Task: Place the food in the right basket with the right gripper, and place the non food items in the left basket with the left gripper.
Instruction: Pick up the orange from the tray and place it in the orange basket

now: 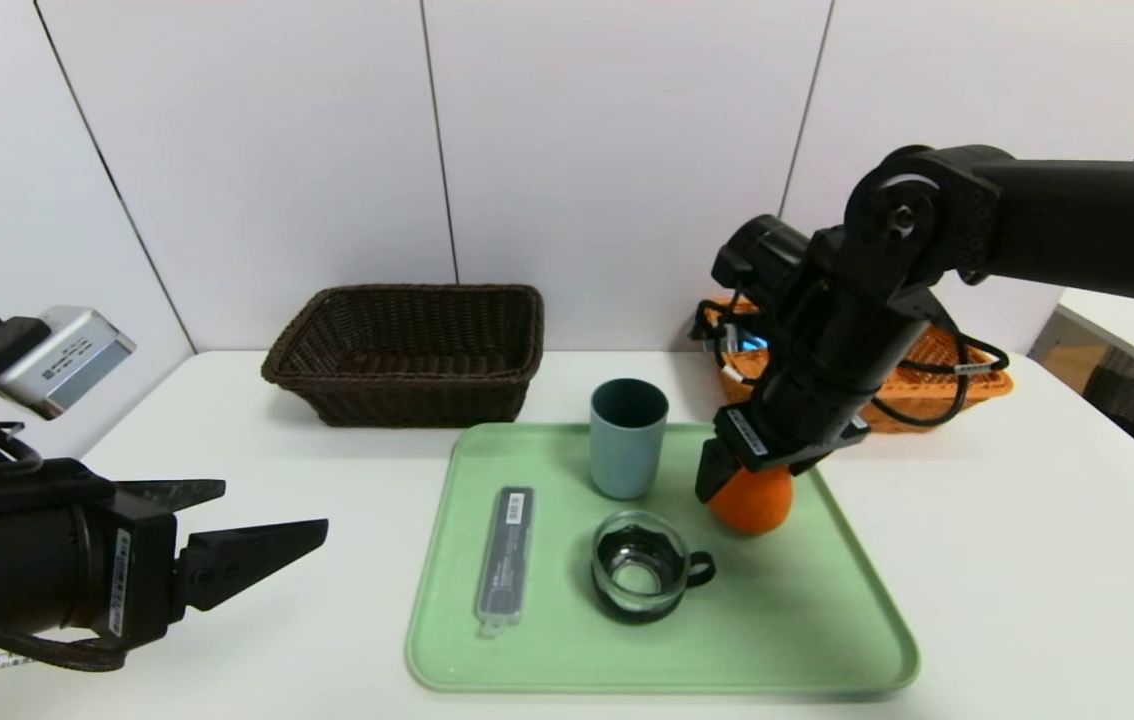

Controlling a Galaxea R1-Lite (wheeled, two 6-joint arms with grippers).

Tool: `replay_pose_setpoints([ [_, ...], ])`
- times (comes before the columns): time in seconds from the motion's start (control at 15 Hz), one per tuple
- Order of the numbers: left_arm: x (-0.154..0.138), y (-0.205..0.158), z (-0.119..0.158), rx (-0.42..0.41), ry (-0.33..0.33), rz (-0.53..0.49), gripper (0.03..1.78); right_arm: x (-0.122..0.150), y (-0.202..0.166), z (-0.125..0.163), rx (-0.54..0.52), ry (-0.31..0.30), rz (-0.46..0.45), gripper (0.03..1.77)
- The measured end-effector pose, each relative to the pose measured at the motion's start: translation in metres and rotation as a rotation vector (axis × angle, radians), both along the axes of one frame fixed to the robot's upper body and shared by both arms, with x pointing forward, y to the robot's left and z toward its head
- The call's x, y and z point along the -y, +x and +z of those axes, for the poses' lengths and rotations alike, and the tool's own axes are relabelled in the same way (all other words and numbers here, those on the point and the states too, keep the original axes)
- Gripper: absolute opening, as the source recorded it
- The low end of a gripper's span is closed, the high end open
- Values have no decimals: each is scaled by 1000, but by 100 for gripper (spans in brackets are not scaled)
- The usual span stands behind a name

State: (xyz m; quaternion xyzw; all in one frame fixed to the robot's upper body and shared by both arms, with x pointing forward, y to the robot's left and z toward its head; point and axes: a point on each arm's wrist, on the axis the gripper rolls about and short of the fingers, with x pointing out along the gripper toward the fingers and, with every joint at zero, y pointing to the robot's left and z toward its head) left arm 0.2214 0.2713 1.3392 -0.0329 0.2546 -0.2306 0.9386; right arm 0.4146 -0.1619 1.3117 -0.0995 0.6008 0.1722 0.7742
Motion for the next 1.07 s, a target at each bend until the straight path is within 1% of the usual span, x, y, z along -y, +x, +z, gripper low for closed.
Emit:
replay_pose_setpoints([
  [0.6, -3, -6, 2, 18, -8, 1, 169, 3, 11, -16, -39, -26, -8, 170],
  [0.87, -4, -9, 2, 20, -1, 9, 169, 1, 15, -24, -54, -34, -9, 170],
  [1.07, -4, -9, 3, 22, -1, 8, 169, 0, 20, -30, -50, -35, -8, 170],
])
